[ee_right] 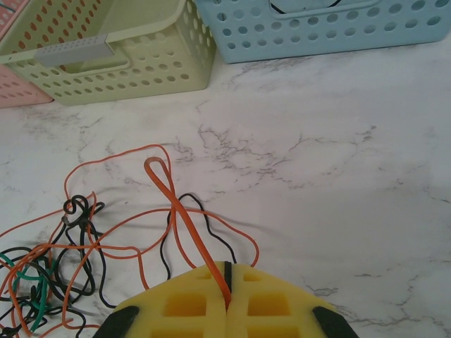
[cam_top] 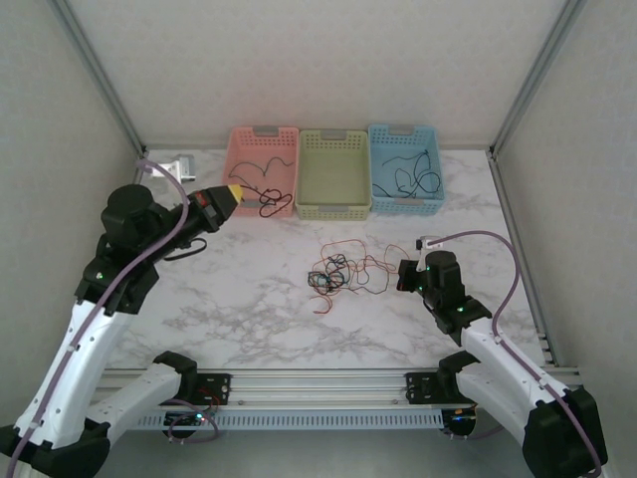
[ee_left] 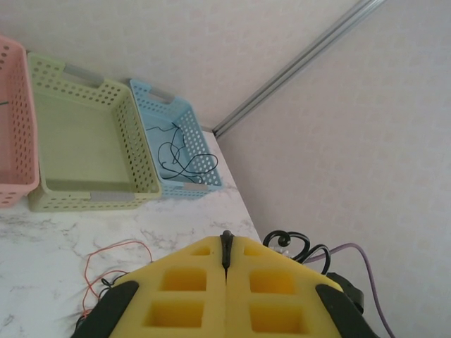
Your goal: Untangle the cables
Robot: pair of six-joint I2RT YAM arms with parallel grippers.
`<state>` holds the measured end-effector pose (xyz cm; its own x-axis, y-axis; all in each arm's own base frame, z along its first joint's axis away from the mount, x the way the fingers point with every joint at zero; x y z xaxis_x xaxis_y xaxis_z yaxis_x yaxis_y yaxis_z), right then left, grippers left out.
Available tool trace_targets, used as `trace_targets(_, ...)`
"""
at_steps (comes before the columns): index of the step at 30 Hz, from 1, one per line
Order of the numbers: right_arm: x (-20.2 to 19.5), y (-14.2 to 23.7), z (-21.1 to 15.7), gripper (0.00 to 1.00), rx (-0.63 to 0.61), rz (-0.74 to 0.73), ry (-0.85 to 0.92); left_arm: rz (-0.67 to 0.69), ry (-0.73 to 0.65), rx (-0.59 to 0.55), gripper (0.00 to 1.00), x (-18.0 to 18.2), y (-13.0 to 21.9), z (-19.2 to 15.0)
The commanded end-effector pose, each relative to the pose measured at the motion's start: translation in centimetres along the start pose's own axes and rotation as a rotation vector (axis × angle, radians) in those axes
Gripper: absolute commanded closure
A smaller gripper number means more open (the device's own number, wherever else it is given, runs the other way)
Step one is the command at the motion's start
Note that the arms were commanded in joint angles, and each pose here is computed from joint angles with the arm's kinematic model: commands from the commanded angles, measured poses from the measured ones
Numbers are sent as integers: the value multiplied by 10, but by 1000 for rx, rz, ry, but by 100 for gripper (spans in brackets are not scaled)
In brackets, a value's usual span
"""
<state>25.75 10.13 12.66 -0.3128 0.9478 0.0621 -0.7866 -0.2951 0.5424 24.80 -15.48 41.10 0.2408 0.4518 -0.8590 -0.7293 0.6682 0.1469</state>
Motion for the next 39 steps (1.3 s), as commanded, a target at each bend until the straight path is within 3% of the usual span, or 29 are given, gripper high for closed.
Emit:
trace_targets(1, -3, -1, -2, 100, -7, -12, -11, -25, 15, 26, 100, 0, -25, -1)
trace_targets(5, -4, 0, -3, 100, -8, -16, -12, 36, -16, 58, 100, 6, -68, -5)
trace_targets(15, -3, -1, -4, 100, -5, -11, -12, 24, -88, 176, 100, 5, -195, -32)
trace_targets(27, 2, -3, -5, 100, 19, 15, -6, 21, -106, 192, 100, 30, -312, -53)
trace_targets(32, 5, -2, -3, 100, 14, 34, -3, -6, -199, 226, 100, 24, -315, -71)
trace_targets(39, 5, -2, -3, 100, 10, 37, -1, -135, -418, 148, 100, 6, -244, -84)
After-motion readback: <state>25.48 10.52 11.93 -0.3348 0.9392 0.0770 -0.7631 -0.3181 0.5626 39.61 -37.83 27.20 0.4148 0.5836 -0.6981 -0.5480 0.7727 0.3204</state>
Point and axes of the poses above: each hand's point on the last joint's axis, 136 mm out from that joint toward the fingers, its own y axis back along the fingers, its own x axis along the line the jaws close on, z = x × y, the point moved 2 cm from there along y, back along the fingers, and after that the axes turned 15 degrees about y, right-handed, at the moved point
